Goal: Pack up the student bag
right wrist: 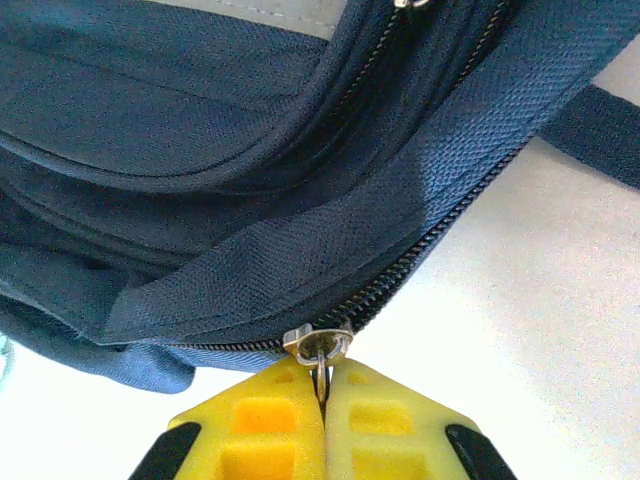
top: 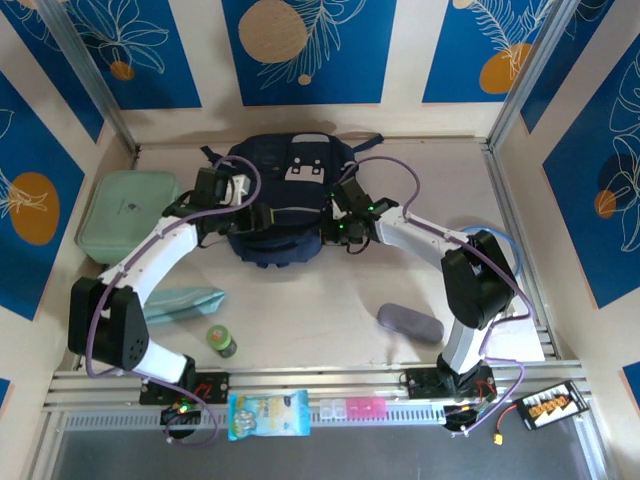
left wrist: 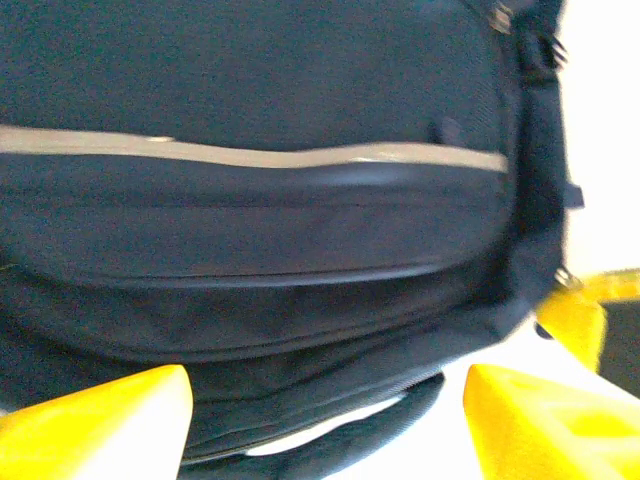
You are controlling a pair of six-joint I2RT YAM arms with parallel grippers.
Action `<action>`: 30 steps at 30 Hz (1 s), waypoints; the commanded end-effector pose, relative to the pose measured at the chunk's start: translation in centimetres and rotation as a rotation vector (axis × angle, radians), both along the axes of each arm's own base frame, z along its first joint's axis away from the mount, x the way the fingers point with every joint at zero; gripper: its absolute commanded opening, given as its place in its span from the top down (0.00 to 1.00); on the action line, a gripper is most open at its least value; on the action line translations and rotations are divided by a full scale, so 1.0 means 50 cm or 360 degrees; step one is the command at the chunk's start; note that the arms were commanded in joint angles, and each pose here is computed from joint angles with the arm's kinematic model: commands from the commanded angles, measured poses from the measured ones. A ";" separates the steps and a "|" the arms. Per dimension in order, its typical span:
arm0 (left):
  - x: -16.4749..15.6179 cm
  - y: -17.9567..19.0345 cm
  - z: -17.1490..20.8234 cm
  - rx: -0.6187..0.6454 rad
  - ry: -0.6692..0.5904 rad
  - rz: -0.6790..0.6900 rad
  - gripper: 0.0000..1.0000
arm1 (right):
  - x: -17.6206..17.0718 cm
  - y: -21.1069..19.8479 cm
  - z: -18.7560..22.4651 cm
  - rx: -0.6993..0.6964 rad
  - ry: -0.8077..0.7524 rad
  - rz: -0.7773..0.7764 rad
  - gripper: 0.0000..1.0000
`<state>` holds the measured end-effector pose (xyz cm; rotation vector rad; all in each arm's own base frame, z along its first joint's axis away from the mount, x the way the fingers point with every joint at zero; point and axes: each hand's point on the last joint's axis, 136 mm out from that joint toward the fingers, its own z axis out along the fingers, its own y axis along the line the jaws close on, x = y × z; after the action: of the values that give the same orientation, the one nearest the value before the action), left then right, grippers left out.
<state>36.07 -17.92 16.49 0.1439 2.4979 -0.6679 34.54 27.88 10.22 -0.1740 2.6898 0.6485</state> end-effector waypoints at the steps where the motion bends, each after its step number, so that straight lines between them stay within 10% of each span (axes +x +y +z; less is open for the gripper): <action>1: -0.014 -0.097 0.014 -0.0038 -0.0136 -0.0390 0.28 | -0.010 0.030 0.047 0.0225 -0.0012 0.0072 0.98; 14: -0.031 -0.183 -0.058 0.0075 -0.0368 -0.0984 0.36 | -0.019 0.020 0.044 0.0355 0.0004 0.0064 0.99; 30: -0.005 -0.171 -0.135 0.0416 -0.0355 -0.1163 0.53 | -0.020 0.024 0.039 0.0343 -0.0009 0.0095 0.98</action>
<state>35.21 -26.48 9.97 1.1330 2.2882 -0.6119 34.08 28.46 10.40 -0.1486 2.6424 0.8920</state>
